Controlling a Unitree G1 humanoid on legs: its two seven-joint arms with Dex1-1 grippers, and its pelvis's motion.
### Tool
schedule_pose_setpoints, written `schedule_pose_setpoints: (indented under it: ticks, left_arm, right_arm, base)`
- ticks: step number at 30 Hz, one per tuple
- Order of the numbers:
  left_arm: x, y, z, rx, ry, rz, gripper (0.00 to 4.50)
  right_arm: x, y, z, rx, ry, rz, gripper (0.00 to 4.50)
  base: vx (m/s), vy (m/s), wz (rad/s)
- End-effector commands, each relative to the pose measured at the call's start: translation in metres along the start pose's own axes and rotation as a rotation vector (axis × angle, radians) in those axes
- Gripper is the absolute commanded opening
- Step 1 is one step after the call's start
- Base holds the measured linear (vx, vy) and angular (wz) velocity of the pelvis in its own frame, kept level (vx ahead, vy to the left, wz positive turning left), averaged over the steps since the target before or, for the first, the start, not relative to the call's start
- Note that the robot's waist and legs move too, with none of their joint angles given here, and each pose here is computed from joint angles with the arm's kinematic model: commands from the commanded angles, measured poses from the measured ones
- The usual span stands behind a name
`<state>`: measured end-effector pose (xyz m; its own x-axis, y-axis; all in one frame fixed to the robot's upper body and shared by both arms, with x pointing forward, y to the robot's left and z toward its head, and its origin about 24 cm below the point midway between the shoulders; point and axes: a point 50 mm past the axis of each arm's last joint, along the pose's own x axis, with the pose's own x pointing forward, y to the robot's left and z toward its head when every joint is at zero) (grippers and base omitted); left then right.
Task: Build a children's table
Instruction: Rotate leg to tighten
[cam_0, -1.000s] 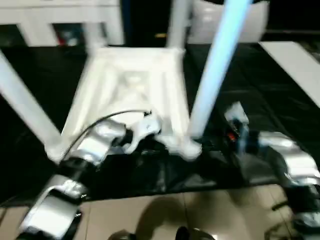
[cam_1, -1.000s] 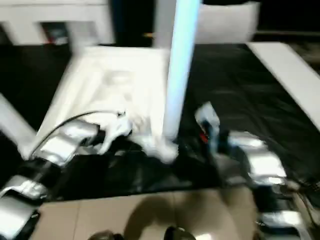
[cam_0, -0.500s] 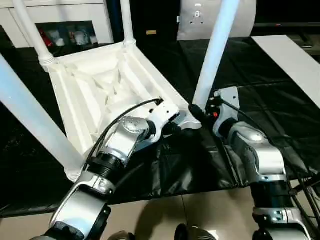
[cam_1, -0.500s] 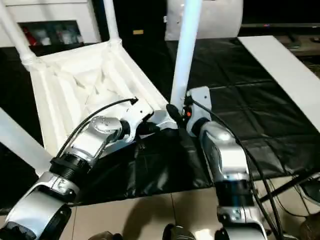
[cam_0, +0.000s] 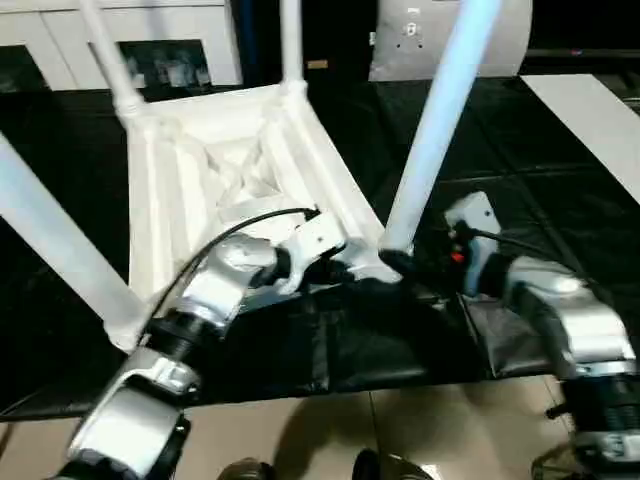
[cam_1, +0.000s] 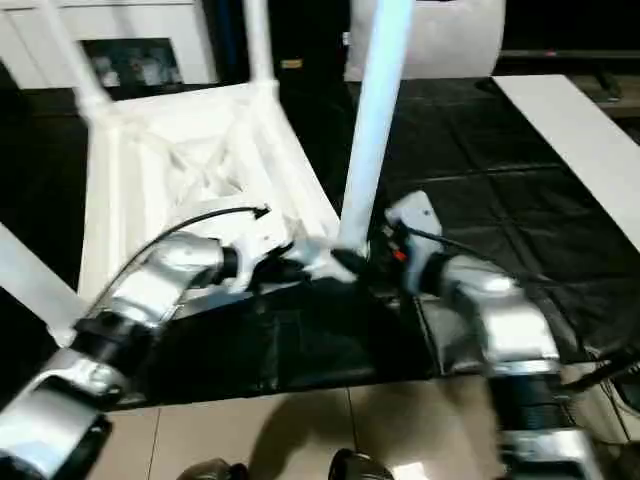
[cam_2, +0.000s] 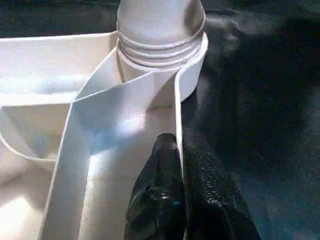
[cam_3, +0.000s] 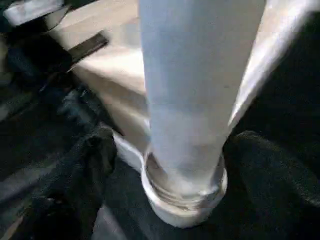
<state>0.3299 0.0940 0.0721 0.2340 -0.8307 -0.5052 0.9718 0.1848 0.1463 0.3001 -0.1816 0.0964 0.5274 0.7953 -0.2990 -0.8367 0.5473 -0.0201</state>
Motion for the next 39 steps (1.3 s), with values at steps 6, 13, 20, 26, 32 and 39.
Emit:
schedule_pose_setpoints:
  ticks: [6, 13, 20, 26, 32, 39]
  left_arm:
    - [-0.006, -0.014, 0.005, 0.162, -0.025, -0.231, 0.00]
    - [-0.012, -0.020, 0.003, 0.230, 0.001, -0.364, 0.00]
    - [-0.015, -0.022, 0.003, 0.259, 0.011, -0.414, 0.00]
    - [-0.015, -0.021, 0.003, 0.266, 0.008, -0.417, 0.00]
    - [-0.016, -0.020, 0.002, 0.269, 0.014, -0.414, 0.00]
    - [-0.015, -0.016, 0.001, 0.225, 0.008, -0.347, 0.00]
  right_arm:
    - [-0.014, 0.001, 0.001, -0.096, 0.009, 0.232, 4.13]
    - [-0.015, 0.004, 0.004, -0.059, 0.016, 0.425, 3.67]
    - [-0.011, 0.008, 0.001, -0.050, 0.029, 0.533, 3.01]
    - [-0.005, 0.012, -0.003, -0.050, 0.041, 0.570, 2.60]
    - [-0.005, 0.012, -0.004, -0.047, 0.039, 0.582, 2.08]
    - [-0.003, 0.018, -0.003, 0.011, -0.020, 0.582, 1.96]
  base:
    - [0.000, 0.000, 0.00]
    - [0.000, 0.000, 0.00]
    - [0.000, 0.000, 0.00]
    - [0.000, 0.000, 0.00]
    - [0.000, 0.000, 0.00]
    - [0.000, 0.000, 0.00]
